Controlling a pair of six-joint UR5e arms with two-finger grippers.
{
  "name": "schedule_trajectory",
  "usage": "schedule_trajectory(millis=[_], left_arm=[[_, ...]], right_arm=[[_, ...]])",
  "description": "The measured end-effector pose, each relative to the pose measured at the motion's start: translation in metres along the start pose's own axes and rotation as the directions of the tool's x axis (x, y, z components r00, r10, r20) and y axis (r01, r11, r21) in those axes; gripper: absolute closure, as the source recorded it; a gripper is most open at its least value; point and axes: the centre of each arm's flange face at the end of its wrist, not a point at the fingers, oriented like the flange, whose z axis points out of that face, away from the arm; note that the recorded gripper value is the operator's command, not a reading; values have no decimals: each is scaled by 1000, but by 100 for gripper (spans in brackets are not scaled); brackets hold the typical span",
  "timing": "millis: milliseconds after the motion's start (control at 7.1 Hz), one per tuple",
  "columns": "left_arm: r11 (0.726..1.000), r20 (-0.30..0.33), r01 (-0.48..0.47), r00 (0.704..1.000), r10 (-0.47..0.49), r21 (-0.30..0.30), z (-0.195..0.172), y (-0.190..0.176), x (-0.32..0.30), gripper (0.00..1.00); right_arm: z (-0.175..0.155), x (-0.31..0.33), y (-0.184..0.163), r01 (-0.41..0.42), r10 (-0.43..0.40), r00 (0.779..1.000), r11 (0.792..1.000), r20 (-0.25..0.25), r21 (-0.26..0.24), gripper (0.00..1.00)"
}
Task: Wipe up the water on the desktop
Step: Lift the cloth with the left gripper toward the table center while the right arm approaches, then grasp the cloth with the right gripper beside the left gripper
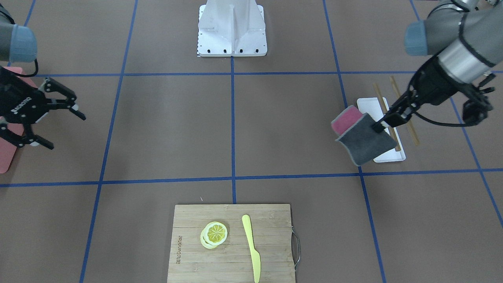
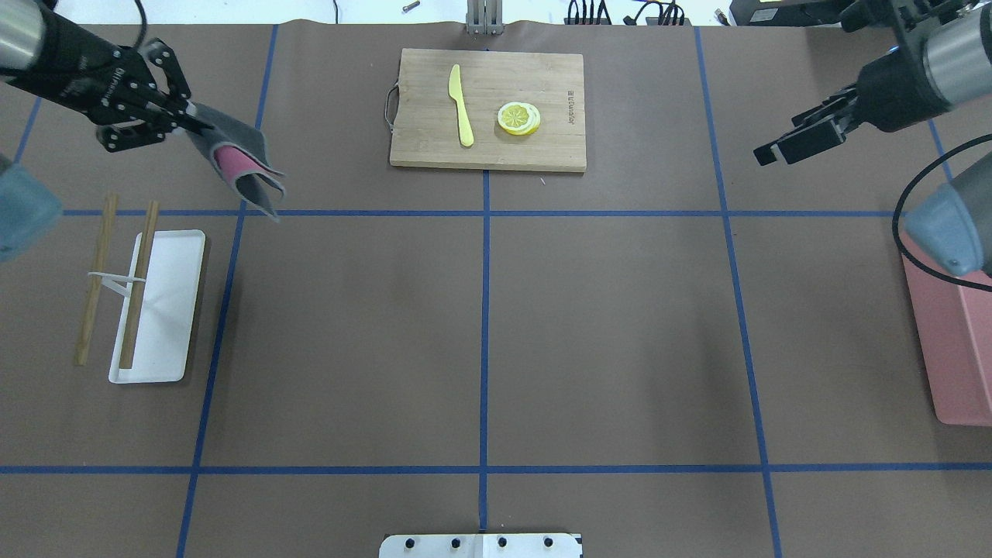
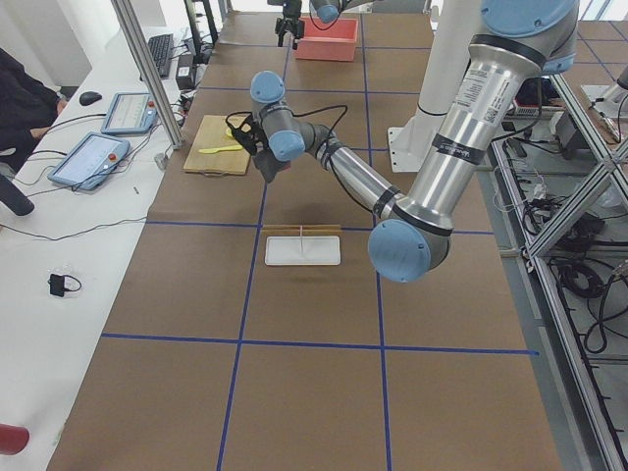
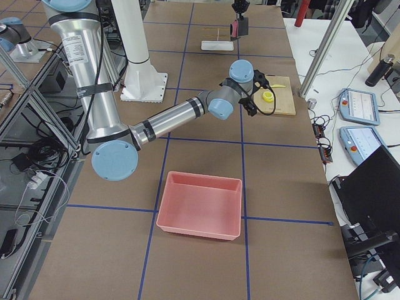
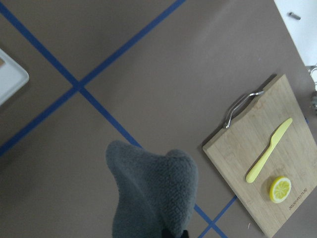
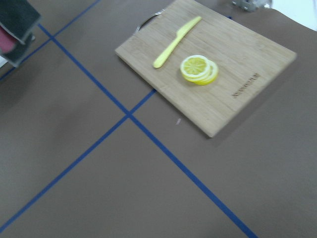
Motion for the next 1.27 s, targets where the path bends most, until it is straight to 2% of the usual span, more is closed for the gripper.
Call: schedule_trajectory(millis=[282, 563, 985, 1267], left_arm=[[997, 55, 65, 996, -67, 34, 36, 75, 29, 100], [992, 58, 119, 991, -121, 27, 45, 111, 41, 100], [984, 58, 176, 983, -175, -11, 57, 161, 58, 100], [983, 78, 185, 980, -182, -25, 79, 192, 65, 100]], right_arm=[[51, -82, -10, 35, -37, 999, 998, 25, 55, 0], [89, -148, -9, 72, -76, 996, 993, 37, 95, 0], [113, -201, 0, 102, -109, 993, 987, 53, 121, 0], [119, -213, 5, 106, -115, 991, 987, 66, 117, 0]])
